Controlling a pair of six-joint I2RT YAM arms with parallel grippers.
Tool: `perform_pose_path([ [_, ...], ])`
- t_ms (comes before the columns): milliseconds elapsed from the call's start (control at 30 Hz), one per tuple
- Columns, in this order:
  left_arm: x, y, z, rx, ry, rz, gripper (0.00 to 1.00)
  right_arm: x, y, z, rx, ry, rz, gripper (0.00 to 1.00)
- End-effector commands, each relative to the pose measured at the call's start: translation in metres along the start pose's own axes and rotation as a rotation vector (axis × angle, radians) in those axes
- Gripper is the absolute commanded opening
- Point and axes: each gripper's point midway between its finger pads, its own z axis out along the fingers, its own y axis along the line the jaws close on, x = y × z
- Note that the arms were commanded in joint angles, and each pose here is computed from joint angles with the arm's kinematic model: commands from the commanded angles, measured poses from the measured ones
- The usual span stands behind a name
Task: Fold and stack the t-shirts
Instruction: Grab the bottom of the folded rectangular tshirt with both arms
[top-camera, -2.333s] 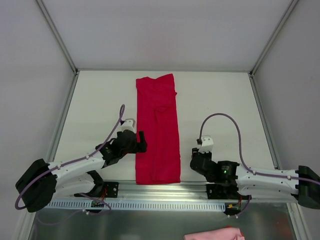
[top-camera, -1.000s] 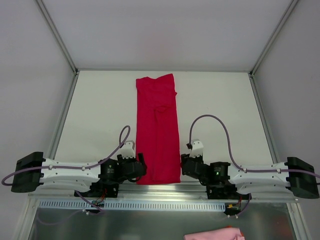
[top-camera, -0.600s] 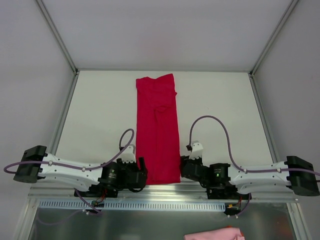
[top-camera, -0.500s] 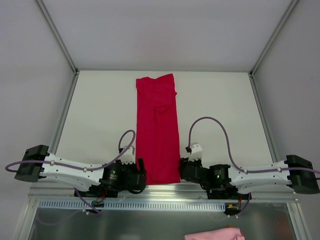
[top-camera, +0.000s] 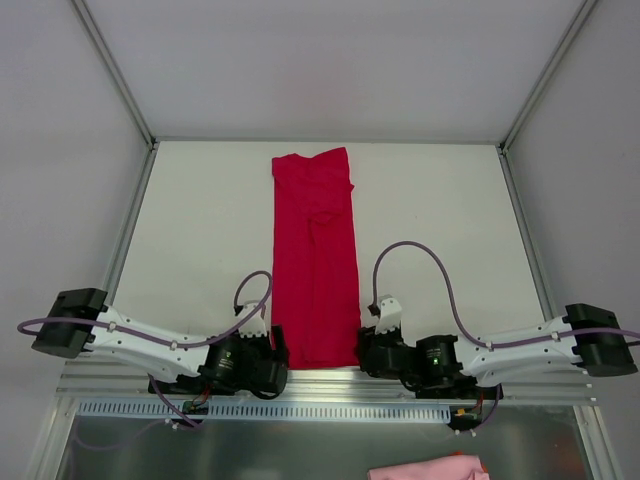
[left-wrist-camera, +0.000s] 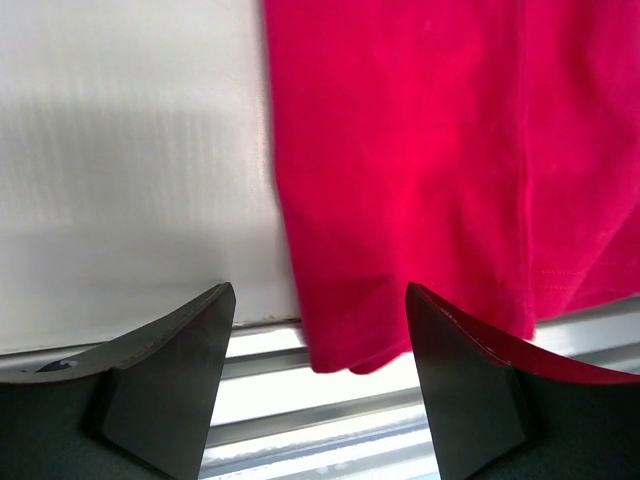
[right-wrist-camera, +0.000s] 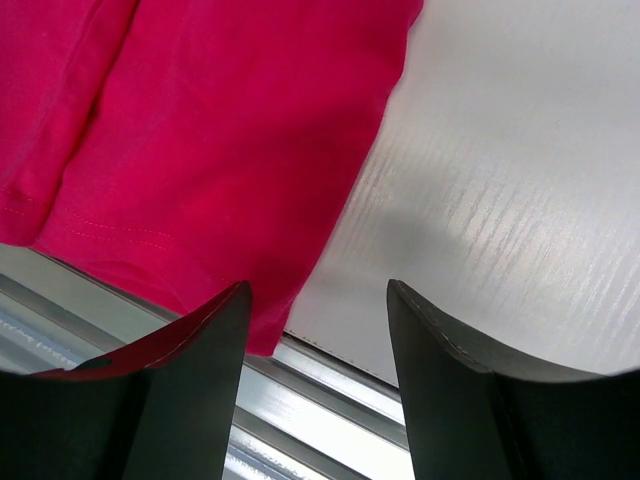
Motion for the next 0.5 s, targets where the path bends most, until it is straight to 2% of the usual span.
perform_pose_path([
  [0, 0.001, -0.014, 0.001, 0.051, -0.025, -0.035, 0.7, -0.008, 0.012, 0.001, -0.011, -0.028, 0.068, 0.61],
  [167, 0.003, -0.028, -0.007, 0.087, -0.04, -0.017, 0.69, 0.003, 0.021, 0.007, -0.036, 0.008, 0.072, 0.61],
  [467, 0.005, -0.019, -0.012, 0.092, -0.055, -0.036, 0.65, 0.009, 0.037, 0.01, -0.105, 0.027, 0.117, 0.61],
])
